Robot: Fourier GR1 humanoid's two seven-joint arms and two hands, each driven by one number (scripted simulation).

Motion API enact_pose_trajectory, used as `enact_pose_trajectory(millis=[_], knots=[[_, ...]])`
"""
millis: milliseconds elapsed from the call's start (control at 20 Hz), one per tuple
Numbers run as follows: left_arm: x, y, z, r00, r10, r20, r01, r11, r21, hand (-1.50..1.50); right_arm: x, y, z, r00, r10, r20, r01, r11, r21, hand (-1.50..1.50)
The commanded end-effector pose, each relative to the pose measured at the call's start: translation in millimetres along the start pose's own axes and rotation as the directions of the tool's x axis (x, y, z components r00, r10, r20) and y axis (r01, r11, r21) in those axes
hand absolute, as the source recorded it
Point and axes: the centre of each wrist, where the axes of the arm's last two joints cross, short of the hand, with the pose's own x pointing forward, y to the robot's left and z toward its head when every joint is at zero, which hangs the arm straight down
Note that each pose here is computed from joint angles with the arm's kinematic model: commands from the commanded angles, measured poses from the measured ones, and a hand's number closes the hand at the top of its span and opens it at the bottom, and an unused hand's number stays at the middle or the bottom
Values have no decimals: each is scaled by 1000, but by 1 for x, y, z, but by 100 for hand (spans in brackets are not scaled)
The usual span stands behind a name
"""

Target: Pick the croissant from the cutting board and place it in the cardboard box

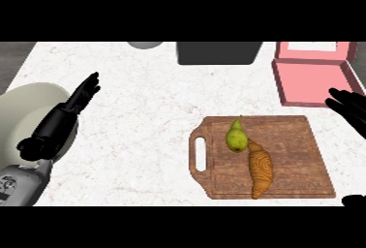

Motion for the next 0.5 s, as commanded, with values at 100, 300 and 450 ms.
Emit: enact_pose_trajectory(millis=[100, 300, 450], knots=[[-3, 6, 0, 1000, -2, 3, 2, 1000, -4, 0, 44, -2, 9, 971, 231, -58, -211, 947, 244, -150], [4, -11, -11, 1000, 1, 27, -1, 999, -33, 0, 71, 12, 10, 954, 292, -72, -248, 901, 356, -150], [0, -18, -9, 1000, 3, 25, -2, 998, -60, 0, 80, 24, 7, 915, 388, -112, -313, 857, 410, -150]])
